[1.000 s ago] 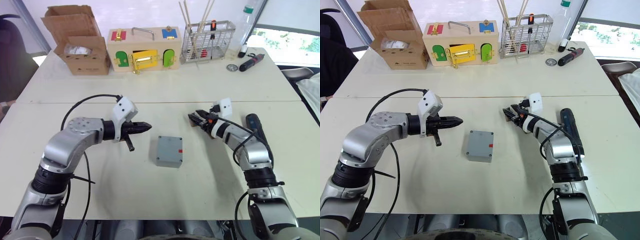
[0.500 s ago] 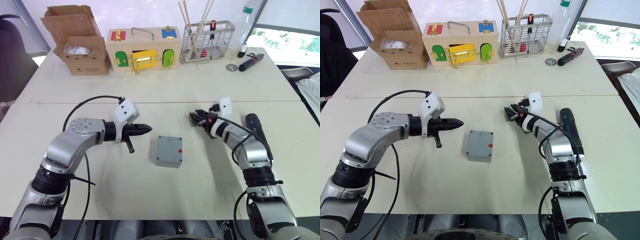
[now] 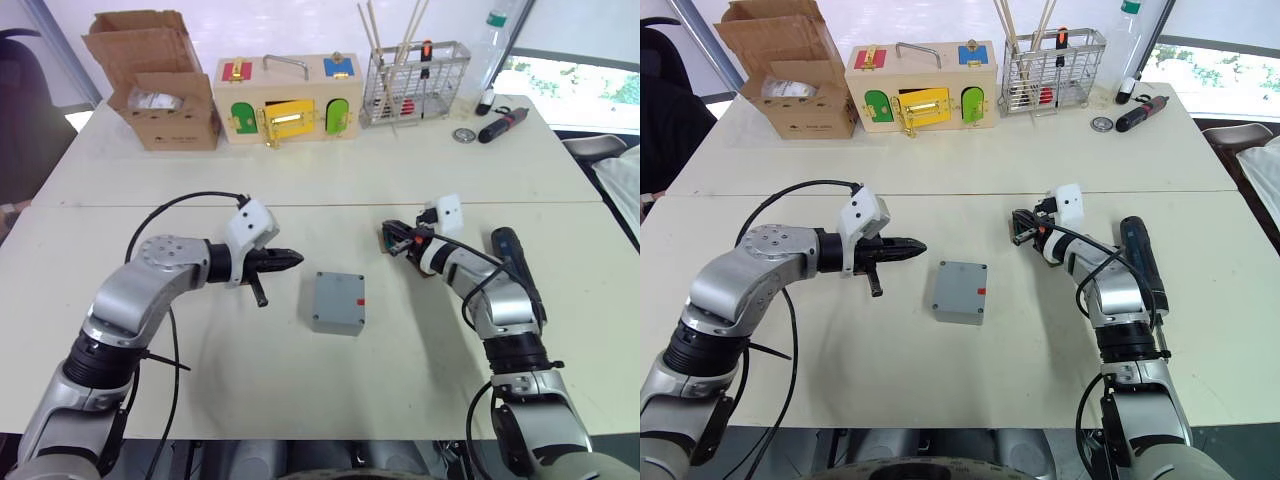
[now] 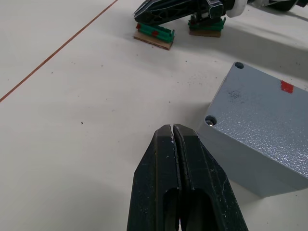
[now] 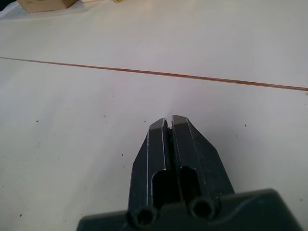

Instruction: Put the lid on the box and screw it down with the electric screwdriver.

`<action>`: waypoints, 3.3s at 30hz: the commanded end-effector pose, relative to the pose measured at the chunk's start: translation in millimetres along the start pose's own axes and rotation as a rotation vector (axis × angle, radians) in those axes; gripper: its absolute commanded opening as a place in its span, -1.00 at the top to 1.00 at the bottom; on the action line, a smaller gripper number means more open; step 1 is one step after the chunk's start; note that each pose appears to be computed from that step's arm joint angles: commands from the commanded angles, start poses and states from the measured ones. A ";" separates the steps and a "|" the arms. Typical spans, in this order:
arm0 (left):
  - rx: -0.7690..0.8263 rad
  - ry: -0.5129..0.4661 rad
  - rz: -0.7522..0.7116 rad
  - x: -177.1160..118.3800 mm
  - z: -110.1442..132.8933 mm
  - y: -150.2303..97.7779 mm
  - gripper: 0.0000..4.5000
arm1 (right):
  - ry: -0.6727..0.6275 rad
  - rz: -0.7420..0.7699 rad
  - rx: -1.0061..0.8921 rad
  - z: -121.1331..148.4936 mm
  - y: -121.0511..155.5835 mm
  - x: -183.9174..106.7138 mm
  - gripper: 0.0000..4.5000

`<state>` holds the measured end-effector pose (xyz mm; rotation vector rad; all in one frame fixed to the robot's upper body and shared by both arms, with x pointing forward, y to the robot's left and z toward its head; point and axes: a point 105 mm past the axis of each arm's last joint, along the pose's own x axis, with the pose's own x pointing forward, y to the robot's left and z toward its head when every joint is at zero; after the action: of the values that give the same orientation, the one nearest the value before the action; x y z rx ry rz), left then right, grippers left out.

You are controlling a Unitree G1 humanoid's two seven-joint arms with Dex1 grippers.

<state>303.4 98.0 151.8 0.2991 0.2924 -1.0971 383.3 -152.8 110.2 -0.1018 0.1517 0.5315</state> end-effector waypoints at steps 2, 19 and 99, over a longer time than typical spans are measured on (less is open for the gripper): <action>0.030 -0.017 -0.001 -0.9 5.0 -0.4 1.00 | -0.123 -0.018 -0.052 37.3 -4.4 -6.1 0.99; 0.050 -0.010 -0.148 -15.5 12.6 -8.7 1.00 | -0.174 0.317 -0.022 78.5 55.6 -65.4 0.99; 0.074 -0.012 -0.209 -14.9 17.5 -8.3 1.00 | 0.004 0.421 -0.115 42.9 91.4 -82.4 -0.26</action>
<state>289.4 100.4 153.6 0.3248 0.3475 -1.3137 273.3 -109.8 133.7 -0.1542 0.2398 0.9472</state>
